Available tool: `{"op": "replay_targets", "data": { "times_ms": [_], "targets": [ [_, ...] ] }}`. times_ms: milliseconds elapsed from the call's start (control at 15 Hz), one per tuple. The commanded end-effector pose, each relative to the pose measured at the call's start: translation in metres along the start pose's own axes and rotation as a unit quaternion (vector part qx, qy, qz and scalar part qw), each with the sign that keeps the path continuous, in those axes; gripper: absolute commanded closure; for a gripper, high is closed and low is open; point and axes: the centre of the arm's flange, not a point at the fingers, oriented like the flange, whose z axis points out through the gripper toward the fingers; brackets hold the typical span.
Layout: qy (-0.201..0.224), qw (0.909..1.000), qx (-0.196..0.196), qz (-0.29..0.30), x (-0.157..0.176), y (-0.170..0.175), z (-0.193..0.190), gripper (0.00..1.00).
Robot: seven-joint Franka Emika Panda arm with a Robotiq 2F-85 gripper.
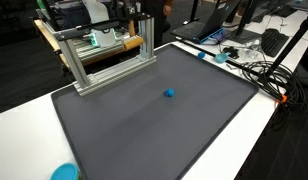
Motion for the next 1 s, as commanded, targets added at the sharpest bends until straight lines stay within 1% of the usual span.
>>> {"op": "replay_targets", "data": {
  "times_ms": [0,200,267,333,400,467,533,600,667,933],
  "targets": [
    [-0.02,0.9993,0.017,-0.028,-0.008,-0.012,0.009,0.77],
    [-0.033,0.9979,0.02,-0.051,-0.007,-0.007,0.007,0.77],
    [-0.036,0.9976,0.016,-0.057,-0.006,-0.007,0.008,0.27],
    [-0.041,0.997,0.017,-0.063,-0.007,-0.007,0.009,0.26],
    [-0.044,0.9965,0.018,-0.069,-0.007,-0.009,0.01,0.21],
    [-0.045,0.9963,0.016,-0.072,-0.008,-0.01,0.011,0.27],
    [-0.047,0.9959,0.019,-0.075,-0.009,-0.013,0.013,0.58],
    [-0.046,0.9958,0.02,-0.076,-0.009,-0.015,0.013,0.54],
    [-0.046,0.9957,0.022,-0.077,-0.01,-0.016,0.013,0.55],
    [-0.044,0.9954,0.035,-0.078,-0.005,-0.005,0.009,0.77]
  ]
}}
